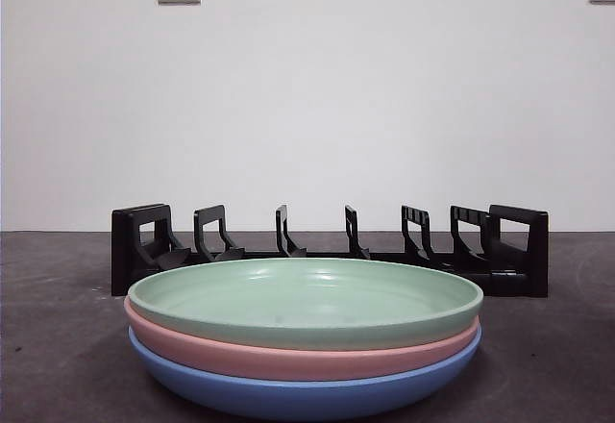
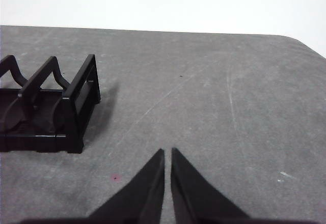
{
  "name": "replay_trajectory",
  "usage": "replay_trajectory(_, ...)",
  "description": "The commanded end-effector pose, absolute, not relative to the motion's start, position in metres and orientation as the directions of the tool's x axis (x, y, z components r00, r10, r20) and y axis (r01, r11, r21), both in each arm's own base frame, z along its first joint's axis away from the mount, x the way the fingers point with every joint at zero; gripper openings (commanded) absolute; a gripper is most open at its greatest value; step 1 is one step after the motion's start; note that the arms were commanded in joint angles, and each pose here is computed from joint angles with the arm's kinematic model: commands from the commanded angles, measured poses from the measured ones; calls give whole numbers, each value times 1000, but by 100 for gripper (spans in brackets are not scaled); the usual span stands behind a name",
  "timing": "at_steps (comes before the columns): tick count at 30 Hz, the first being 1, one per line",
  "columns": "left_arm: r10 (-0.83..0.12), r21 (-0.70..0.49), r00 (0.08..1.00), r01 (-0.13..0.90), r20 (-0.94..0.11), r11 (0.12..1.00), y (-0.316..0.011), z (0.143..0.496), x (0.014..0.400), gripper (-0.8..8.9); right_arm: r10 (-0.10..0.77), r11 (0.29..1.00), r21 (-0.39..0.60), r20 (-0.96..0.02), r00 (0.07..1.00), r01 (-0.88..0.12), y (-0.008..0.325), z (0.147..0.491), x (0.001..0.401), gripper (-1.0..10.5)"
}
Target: Place the plate
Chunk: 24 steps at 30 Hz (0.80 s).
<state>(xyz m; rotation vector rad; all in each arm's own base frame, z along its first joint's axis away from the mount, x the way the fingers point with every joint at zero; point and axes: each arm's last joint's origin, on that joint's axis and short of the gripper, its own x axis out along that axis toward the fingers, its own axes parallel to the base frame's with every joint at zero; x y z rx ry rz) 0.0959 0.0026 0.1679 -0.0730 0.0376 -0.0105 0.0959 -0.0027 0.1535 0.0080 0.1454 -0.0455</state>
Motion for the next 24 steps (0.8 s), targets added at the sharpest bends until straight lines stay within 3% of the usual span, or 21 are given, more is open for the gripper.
replay_trajectory(1, -11, -78, 999, 8, -43, 997, 3, 163, 97, 7, -50, 998, 18, -141, 989, 53, -3, 153, 96, 19)
replay_trajectory(9, -11, -75, 1000, 12, 9, 997, 3, 168, 97, 7, -50, 998, 18, -141, 989, 53, -3, 153, 96, 20)
replay_trajectory(24, -11, -75, 1000, 12, 6, 997, 3, 168, 97, 7, -50, 998, 18, -141, 989, 53, -3, 153, 96, 20)
